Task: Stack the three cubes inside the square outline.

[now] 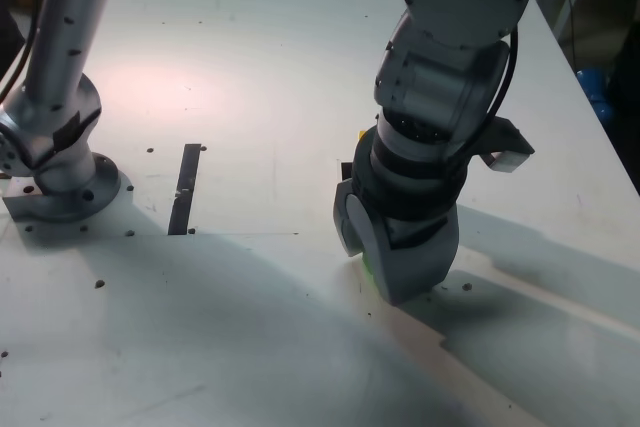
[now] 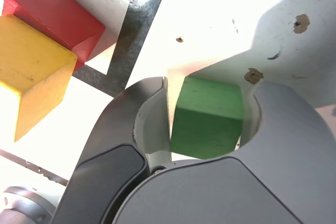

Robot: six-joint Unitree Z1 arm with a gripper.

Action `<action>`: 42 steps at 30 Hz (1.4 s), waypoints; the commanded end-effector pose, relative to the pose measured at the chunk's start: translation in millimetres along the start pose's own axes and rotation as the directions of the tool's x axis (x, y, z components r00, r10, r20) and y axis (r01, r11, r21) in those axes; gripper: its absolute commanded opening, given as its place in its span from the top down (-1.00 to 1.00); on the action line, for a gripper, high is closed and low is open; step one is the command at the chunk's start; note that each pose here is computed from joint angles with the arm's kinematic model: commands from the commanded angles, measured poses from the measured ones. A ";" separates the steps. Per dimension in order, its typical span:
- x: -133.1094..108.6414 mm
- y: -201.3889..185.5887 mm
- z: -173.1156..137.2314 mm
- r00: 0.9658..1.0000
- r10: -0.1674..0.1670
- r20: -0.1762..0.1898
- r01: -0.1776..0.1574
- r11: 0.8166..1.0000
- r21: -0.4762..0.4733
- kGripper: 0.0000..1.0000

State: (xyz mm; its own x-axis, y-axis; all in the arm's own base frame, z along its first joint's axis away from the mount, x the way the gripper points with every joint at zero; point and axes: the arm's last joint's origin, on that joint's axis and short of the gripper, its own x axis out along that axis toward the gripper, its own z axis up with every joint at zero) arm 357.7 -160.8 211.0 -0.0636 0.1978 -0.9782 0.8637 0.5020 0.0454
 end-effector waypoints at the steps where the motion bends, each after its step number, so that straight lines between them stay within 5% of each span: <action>1: 2.0 0.1 1.0 1.000 -0.004 -0.005 0.004 1.000 0.000 0.40; 8: -21.8 0.3 -7.1 1.000 0.015 -0.012 -0.015 1.000 -0.023 0.40; 14: -61.1 -3.1 -29.3 0.996 0.067 -0.060 -0.071 0.996 -0.062 0.40; 19: -87.4 -5.3 -50.7 0.991 0.110 -0.079 -0.119 0.985 -0.122 0.40; 24: -102.9 -0.5 -69.8 0.991 0.109 -0.072 -0.123 0.965 -0.230 0.40; 31: -112.1 17.4 -92.6 0.997 0.057 -0.043 -0.070 0.919 -0.388 0.39; 37: -111.7 40.1 -117.9 1.000 0.006 0.005 -0.003 0.838 -0.546 0.39; 42: -104.5 52.7 -131.7 0.998 -0.052 0.047 0.070 0.770 -0.634 0.39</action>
State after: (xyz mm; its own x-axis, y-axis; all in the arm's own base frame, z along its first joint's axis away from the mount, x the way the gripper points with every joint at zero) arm 345.5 -45.5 341.1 -0.0836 0.1372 -0.9870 0.3509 0.9311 0.0997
